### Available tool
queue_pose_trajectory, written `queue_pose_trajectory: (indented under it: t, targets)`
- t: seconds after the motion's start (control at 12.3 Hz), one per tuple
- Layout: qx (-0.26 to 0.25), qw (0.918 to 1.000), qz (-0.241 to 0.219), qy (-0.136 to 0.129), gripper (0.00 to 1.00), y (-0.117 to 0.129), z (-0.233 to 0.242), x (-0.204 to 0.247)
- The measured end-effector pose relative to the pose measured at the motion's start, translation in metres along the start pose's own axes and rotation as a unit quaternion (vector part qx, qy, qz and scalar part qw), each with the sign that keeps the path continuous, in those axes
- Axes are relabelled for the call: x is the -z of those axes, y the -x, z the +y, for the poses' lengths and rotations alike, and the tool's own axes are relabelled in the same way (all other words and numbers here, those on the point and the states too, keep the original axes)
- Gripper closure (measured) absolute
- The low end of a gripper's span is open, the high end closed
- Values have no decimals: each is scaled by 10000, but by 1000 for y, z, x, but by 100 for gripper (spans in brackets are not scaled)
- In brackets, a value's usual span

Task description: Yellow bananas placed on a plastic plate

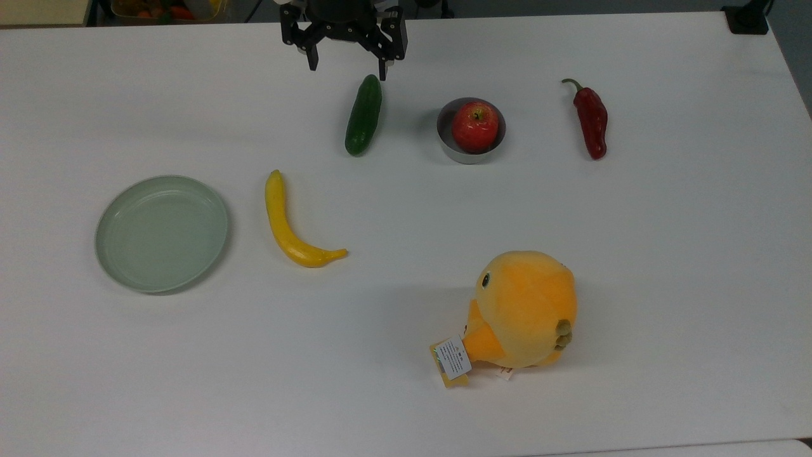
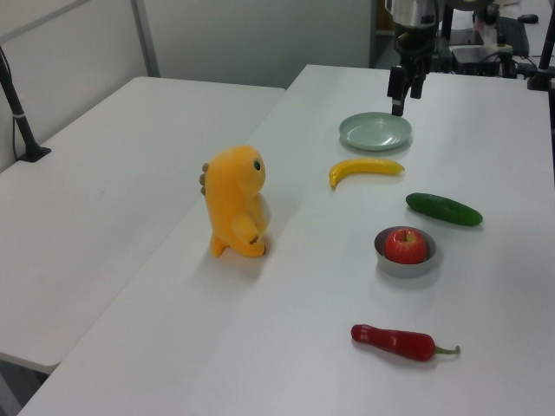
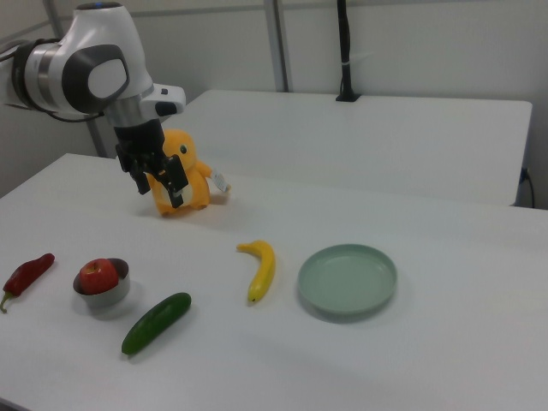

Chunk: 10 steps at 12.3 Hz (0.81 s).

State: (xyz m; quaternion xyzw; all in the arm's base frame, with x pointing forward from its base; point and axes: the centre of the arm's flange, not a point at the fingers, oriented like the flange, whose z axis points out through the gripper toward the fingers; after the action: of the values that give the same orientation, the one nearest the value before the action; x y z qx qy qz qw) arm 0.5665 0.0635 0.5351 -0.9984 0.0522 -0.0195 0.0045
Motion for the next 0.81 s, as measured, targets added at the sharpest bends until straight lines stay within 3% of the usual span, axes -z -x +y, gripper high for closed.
queue_pose_trajectory:
  t: [0.08, 0.16, 0.24, 0.33, 0.81]
  targets:
    - [8, 10000, -11, 2, 0, 0, 0, -1]
    - [749, 9972, -59, 18, 0, 2, -1, -5]
    - [1500, 9885, -202, 20, 0, 5, 2, -13]
    - [1814, 9830, -295, 16, 0, 8, 4, -18]
    - [1881, 9809, -488, 12, 0, 14, 7, -19]
